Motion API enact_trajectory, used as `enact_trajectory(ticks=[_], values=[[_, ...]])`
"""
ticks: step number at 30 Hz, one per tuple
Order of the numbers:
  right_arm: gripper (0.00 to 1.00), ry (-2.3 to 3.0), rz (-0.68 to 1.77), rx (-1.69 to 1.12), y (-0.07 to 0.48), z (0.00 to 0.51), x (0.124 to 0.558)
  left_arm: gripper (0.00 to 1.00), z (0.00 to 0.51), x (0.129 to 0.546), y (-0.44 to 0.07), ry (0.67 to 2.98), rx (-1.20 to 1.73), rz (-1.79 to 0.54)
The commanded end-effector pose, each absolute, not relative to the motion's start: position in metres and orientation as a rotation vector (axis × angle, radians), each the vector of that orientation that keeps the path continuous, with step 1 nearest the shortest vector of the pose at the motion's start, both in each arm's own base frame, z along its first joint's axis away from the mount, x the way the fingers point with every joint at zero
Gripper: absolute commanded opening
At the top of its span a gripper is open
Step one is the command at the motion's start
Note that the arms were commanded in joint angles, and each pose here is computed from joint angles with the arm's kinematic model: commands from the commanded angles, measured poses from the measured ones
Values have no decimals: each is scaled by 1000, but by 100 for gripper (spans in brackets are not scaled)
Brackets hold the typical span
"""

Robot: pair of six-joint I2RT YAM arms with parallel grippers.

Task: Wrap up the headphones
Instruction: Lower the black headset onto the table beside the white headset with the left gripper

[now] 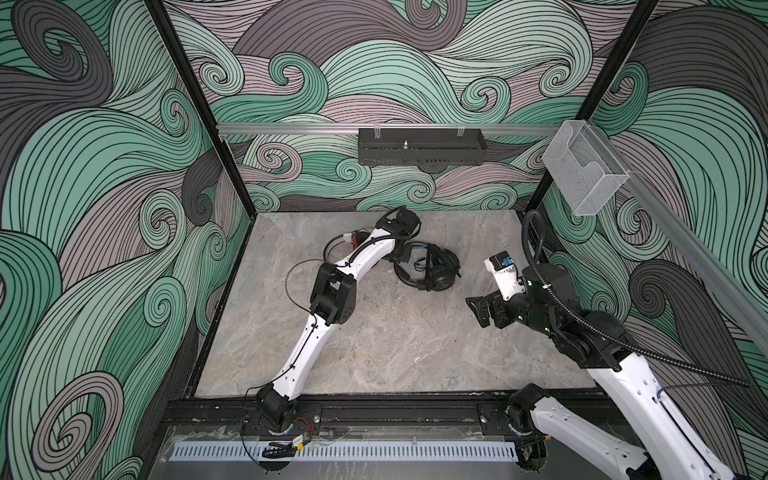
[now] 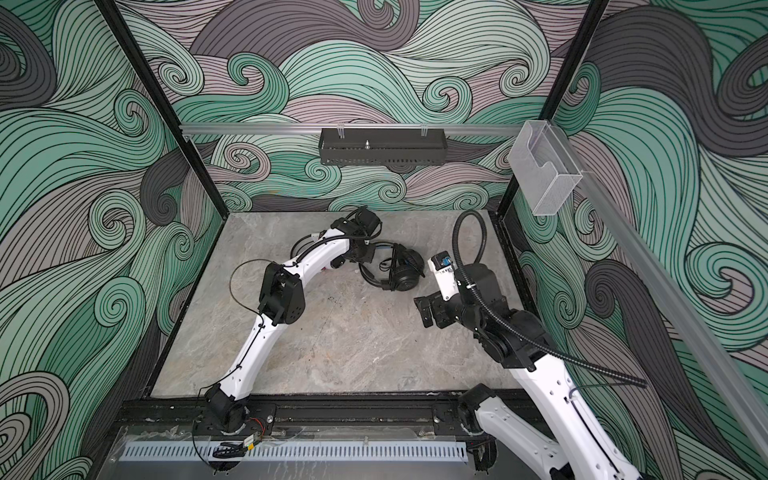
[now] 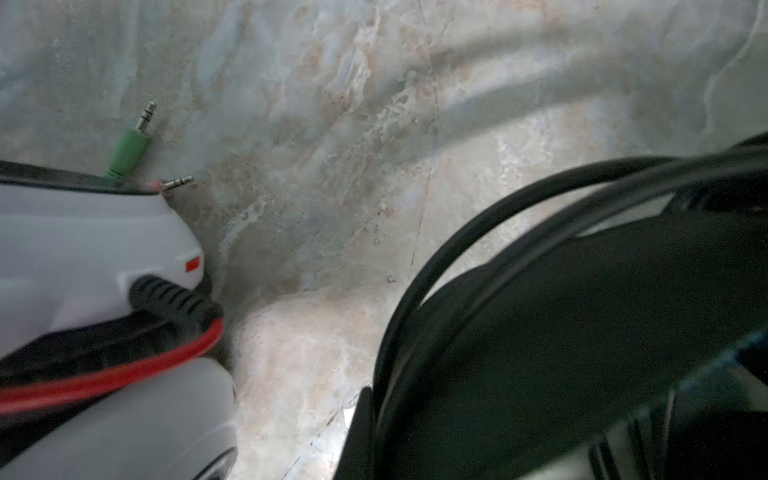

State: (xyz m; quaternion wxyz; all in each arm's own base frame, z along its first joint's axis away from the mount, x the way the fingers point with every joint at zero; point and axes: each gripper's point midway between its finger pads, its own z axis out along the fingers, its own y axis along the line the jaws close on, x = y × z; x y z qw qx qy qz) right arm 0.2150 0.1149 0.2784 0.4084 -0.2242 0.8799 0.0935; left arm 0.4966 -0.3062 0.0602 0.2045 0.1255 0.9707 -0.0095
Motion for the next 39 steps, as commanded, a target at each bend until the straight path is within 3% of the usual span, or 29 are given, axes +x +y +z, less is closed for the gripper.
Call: enact_trajectory(ticks=[1, 12, 17, 24, 28, 31, 36, 39], values=[[99, 2217, 224, -596, 117, 278, 214, 4, 61, 513, -309, 2666, 276, -89], [99, 2216, 208, -603, 116, 278, 216, 30, 67, 522, -308, 2641, 257, -111], [99, 2205, 214, -599, 116, 281, 214, 53, 106, 530, -313, 2552, 263, -149], [99, 2169, 206, -577, 111, 292, 212, 65, 170, 515, -321, 2469, 336, -225], [99, 2163, 207, -527, 107, 287, 211, 68, 217, 476, -337, 2394, 453, -290], [99, 2137, 188, -437, 99, 273, 216, 69, 242, 423, -350, 2392, 533, -385], [99, 2069, 60, -224, 71, 243, 232, 70, 226, 318, -330, 2492, 556, -427], [99, 2024, -39, -71, 47, 224, 243, 75, 205, 272, -281, 2503, 396, -419]])
